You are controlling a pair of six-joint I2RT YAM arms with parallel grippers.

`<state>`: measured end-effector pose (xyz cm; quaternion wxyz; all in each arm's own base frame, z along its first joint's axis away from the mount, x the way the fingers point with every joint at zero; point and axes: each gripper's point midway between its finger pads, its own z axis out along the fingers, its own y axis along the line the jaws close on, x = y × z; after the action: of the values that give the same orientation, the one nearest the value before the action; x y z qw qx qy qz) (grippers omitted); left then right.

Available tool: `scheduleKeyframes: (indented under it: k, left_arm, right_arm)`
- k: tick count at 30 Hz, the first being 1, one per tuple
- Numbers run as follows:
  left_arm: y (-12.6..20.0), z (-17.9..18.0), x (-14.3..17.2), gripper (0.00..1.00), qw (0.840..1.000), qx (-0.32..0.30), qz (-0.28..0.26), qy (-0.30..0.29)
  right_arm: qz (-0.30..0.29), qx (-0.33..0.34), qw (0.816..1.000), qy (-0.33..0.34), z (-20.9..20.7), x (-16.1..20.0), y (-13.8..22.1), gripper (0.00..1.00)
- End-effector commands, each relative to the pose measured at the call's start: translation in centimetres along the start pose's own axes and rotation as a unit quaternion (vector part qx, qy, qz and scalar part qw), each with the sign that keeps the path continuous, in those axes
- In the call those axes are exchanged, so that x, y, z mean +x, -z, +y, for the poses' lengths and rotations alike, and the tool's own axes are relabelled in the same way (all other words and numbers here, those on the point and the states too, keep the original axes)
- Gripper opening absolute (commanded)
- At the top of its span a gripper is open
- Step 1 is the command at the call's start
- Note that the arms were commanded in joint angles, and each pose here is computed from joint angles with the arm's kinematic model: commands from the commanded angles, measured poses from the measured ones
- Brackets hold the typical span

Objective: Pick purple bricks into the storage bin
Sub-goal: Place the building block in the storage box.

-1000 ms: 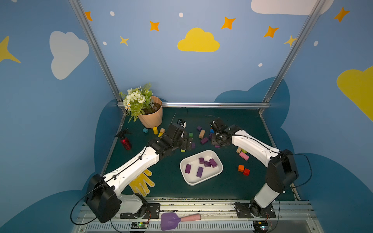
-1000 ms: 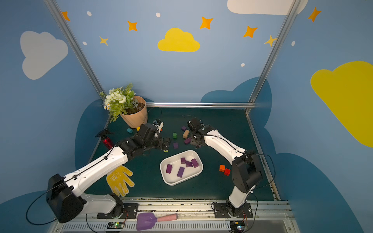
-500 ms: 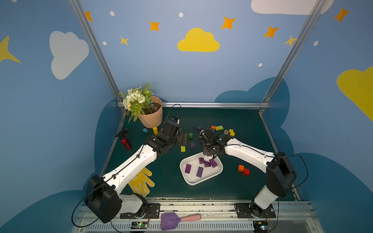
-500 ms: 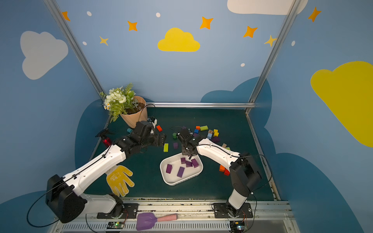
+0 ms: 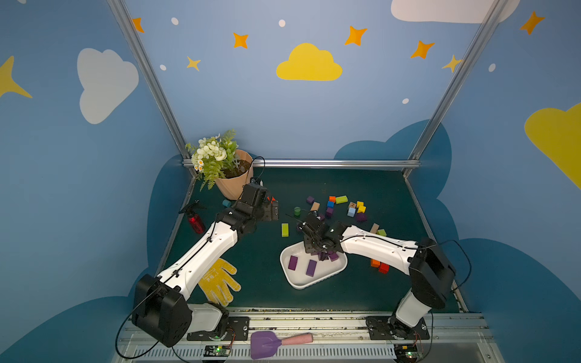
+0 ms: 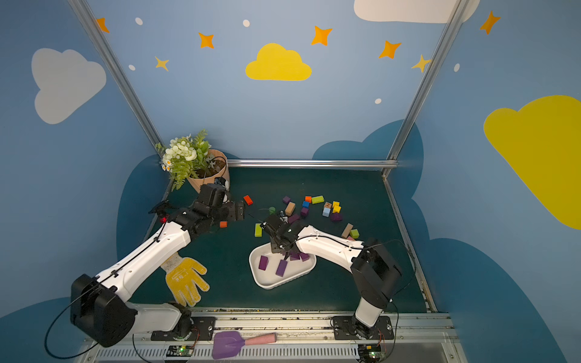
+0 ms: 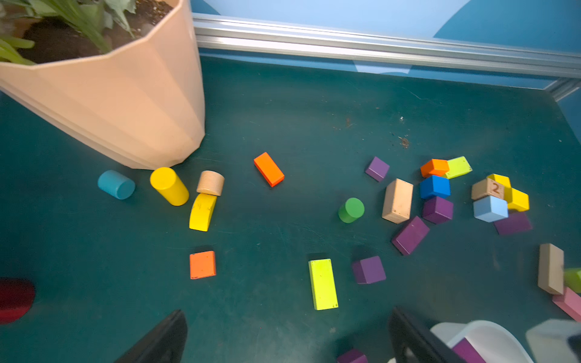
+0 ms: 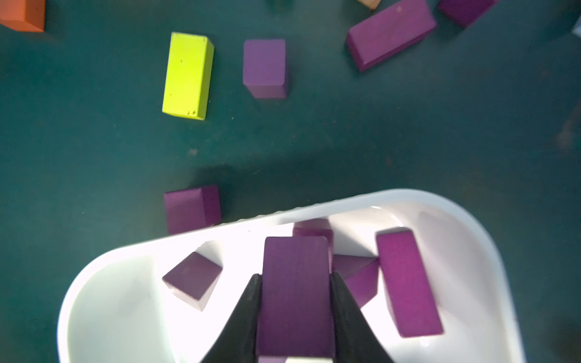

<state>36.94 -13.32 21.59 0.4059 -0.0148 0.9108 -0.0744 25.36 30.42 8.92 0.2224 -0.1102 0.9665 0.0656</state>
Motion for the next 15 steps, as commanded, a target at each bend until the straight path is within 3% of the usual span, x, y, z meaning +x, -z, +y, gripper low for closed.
scheduleKeyframes:
  k: [1,15]
  left_arm:
    - [0.0,0.7,-0.5,1.0,1.0,-0.019,-0.002,0.0]
    - [-0.4,1.8,-0.6,1.0,0.999,-0.045,-0.001,-0.009]
  right_arm:
    - [-0.001,-0.003,1.0,-0.015,0.8,0.8,-1.1,0.28]
    - [-0.016,0.022,0.998,-0.058,3.2,2.9,-2.4,0.28]
